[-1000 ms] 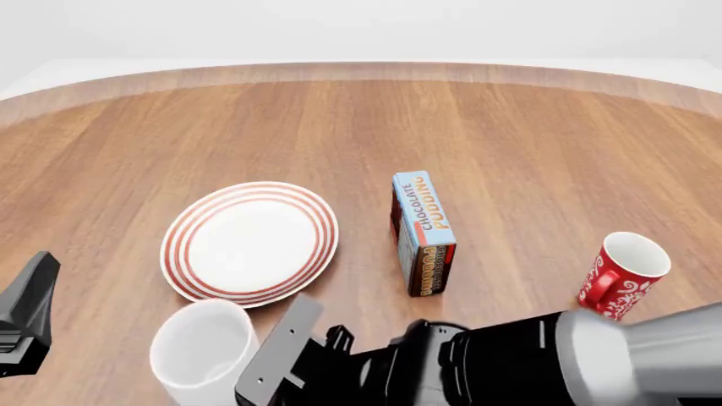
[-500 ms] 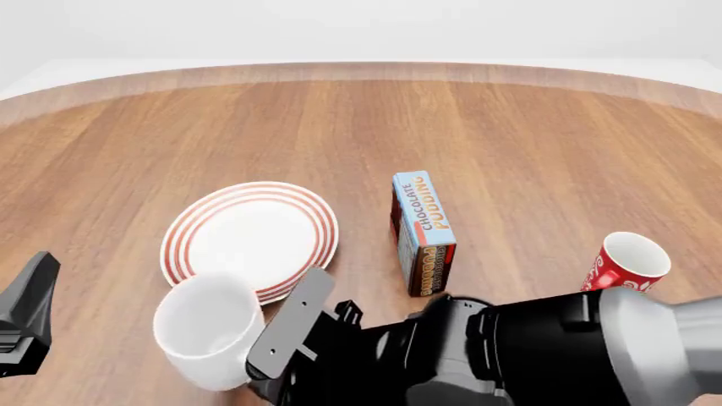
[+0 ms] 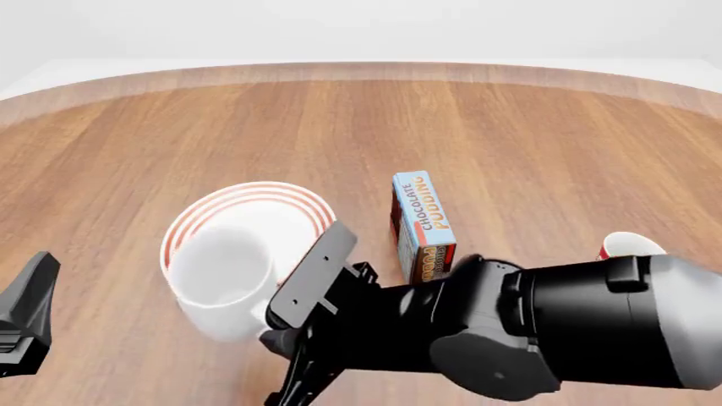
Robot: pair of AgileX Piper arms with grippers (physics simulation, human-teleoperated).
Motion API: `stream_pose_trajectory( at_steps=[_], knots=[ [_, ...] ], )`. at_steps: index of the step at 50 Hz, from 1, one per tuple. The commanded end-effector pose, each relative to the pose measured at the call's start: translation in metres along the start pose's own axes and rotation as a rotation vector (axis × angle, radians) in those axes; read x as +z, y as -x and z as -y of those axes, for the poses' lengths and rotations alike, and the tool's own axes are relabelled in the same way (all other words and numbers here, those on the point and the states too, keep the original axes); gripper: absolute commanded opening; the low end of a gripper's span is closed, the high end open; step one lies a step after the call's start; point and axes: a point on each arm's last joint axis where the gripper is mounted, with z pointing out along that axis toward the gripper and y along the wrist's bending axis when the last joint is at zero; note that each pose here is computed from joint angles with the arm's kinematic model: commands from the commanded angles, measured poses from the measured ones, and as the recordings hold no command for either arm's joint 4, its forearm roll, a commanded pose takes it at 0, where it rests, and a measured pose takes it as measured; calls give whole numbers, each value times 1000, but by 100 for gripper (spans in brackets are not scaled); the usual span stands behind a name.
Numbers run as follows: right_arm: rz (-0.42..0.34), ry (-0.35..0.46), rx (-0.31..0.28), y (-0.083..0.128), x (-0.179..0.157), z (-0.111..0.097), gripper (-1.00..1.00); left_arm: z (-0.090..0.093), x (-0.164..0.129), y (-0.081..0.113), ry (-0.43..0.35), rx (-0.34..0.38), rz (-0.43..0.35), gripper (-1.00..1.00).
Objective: Pick up the white mug and put it on the plate, and put the chocolate pudding to the right of the plate.
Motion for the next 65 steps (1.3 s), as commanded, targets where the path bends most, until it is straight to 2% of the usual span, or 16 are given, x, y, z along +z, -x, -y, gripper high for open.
stream_pose_trajectory(
  at_steps=[1,24,35,45,65],
  knots=[
    [37,-25,3,10,-7,10,-100,0,0,0,0,0,0,100],
    [78,-70,11,25,-11,28,-100,0,0,0,0,0,0,100],
    [115,-108,24,37,-16,43,-100,0,0,0,0,0,0,100],
    [126,-139,36,44,-16,55,-100,0,0,0,0,0,0,100],
    [124,-160,66,54,-6,67,-100,0,0,0,0,0,0,100]
  ],
)
